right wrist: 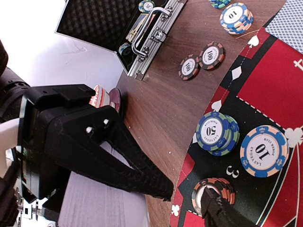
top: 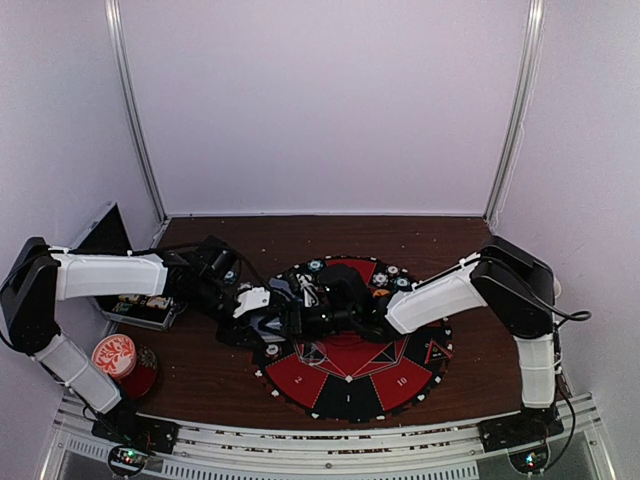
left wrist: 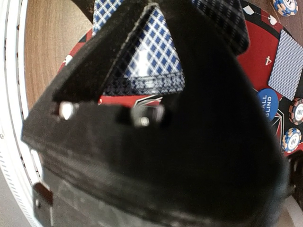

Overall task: Distribute texas hold em gaming equipment
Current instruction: Pick up the poker card from the face-down deck piles.

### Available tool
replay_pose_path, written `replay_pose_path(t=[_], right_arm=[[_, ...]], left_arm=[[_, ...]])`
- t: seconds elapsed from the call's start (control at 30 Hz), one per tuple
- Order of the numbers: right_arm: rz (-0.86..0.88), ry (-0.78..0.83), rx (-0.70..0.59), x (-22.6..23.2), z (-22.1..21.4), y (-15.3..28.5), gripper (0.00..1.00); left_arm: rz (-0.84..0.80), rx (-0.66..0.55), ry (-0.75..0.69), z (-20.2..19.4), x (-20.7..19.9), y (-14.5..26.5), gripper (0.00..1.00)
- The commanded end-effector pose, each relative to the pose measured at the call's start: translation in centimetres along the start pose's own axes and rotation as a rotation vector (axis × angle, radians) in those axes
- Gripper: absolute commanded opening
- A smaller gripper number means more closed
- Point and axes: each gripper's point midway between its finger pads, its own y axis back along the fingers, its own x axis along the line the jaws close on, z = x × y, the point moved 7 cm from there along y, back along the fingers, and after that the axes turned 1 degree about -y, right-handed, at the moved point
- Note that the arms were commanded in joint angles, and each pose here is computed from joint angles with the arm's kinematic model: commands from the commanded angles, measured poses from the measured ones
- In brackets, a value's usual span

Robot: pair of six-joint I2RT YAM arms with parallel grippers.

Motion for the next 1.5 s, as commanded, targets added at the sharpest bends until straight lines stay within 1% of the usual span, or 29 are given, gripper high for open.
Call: replay_pose_path(t=[0.0,0.23,0.33,0.5,0.63,0.7,0.9,0.97,1.0,1.03,1.07,1.2,1.33,1.47], right_arm=[[-0.161,-0.042,-0.03,-2.7,0.4,1.6,0.62],[-0.219,-0.035,-0.049,-3.2,0.7,3.0,0.54],[-0.218,-0.03,-0.051,-3.1,0.8,3.4,0.49],[-0.179,-0.014,-0.042,-1.9,0.9,3.9,0.36],[-0.117,0.008,-0.038,-0.1,1.3,4.4,0.22],[-0.093,0.021,-0.038,0.7,1.4,4.7,0.17],[-0.067,0.041,-0.05,2.4,1.7,5.9,0.07],[-0.073,0.043,-0.053,2.4,1.7,6.1,0.07],[-0.072,0.044,-0.053,2.5,1.7,6.1,0.1],[-0.074,0.041,-0.049,2.3,1.7,6.1,0.18],[-0.073,0.04,-0.044,2.3,1.6,5.9,0.22],[-0.079,0.031,-0.028,1.7,1.3,5.4,0.35],[-0.092,0.037,-0.027,1.6,1.3,5.5,0.37],[-0.094,0.049,-0.034,2.0,1.3,6.1,0.34]], left_arm=[[0.002,-0.049,-0.032,1.0,0.1,0.3,0.43],[0.0,-0.048,-0.031,0.9,0.0,0.2,0.43],[-0.001,-0.046,-0.03,0.9,0.0,0.2,0.43],[0.001,-0.045,-0.03,0.9,0.1,0.2,0.43],[-0.001,-0.042,-0.027,0.8,0.1,0.1,0.43],[-0.001,-0.041,-0.028,0.8,0.1,0.1,0.43],[-0.002,-0.042,-0.028,0.9,0.1,0.1,0.43],[-0.003,-0.043,-0.028,0.9,0.1,0.1,0.43],[-0.002,-0.042,-0.027,0.8,0.1,0.1,0.43],[-0.002,-0.042,-0.027,0.8,0.1,0.1,0.43],[-0.002,-0.042,-0.028,0.8,0.1,0.1,0.43],[-0.001,-0.041,-0.028,0.8,0.1,0.1,0.43],[-0.002,-0.042,-0.028,0.8,0.1,0.1,0.43],[-0.002,-0.04,-0.027,0.8,0.1,0.0,0.43]])
